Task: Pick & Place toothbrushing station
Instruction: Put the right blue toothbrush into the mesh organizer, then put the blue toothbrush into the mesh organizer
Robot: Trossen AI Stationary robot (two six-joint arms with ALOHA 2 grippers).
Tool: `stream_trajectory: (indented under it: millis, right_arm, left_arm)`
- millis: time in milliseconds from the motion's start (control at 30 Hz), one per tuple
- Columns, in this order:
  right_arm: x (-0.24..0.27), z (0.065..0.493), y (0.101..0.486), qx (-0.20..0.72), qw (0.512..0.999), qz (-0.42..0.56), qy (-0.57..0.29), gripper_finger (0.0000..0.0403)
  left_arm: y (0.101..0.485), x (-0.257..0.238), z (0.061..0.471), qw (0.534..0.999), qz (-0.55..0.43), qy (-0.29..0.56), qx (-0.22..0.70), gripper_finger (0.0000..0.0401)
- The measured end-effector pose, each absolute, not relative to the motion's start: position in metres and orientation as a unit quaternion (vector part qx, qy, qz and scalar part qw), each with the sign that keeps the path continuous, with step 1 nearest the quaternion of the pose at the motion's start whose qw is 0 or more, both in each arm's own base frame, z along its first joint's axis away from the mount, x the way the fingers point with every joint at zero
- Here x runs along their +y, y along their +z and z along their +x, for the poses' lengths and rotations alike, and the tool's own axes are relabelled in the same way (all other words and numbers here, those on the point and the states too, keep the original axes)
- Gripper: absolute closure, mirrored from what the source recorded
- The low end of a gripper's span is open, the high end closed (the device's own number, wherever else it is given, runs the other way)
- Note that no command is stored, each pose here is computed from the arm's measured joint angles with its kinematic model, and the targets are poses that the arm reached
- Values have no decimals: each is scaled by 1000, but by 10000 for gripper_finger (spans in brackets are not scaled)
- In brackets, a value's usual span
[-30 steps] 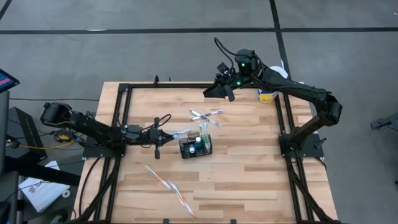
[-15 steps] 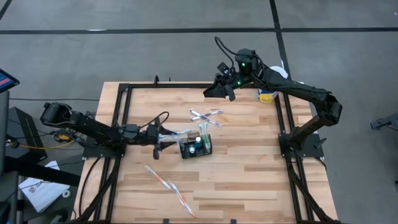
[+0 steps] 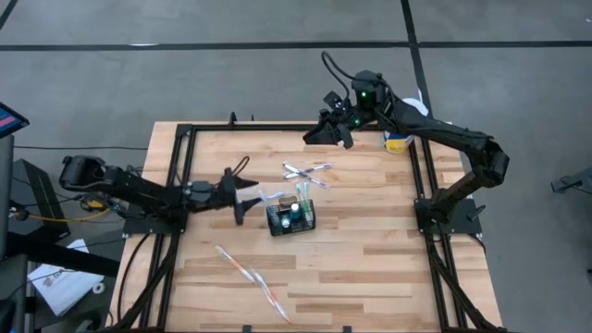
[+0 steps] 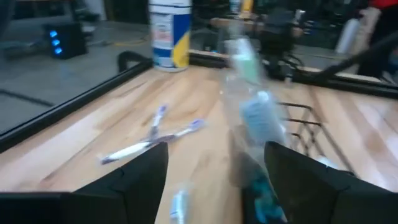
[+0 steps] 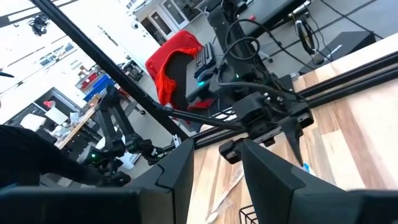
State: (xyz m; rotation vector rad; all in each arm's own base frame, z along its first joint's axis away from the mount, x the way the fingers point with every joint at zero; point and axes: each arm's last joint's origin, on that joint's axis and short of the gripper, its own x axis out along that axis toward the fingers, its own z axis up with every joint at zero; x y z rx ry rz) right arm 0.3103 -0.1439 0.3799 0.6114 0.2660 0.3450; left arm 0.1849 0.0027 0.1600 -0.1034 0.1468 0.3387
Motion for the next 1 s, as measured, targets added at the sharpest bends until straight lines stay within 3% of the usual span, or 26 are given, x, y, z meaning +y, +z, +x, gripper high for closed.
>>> stream_trajectory:
  millis: [133,467,733,1000]
  right_arm:
    - [-148,308,381,123,933,295,166,276]
    - [-159,303,388,99,931,297,187,276]
    - [-168,299,395,72,936,292,180,276]
    - [-171,296,410,20,940,282,191,276]
  left_arm:
    - [156,22,183,973,-85,198,85,157]
    - [162,44,182,976,-108,173,76,176]
    - [137,61,171,950,-170,178,192,192]
    - [140,82,177,940,-246,135,194,209]
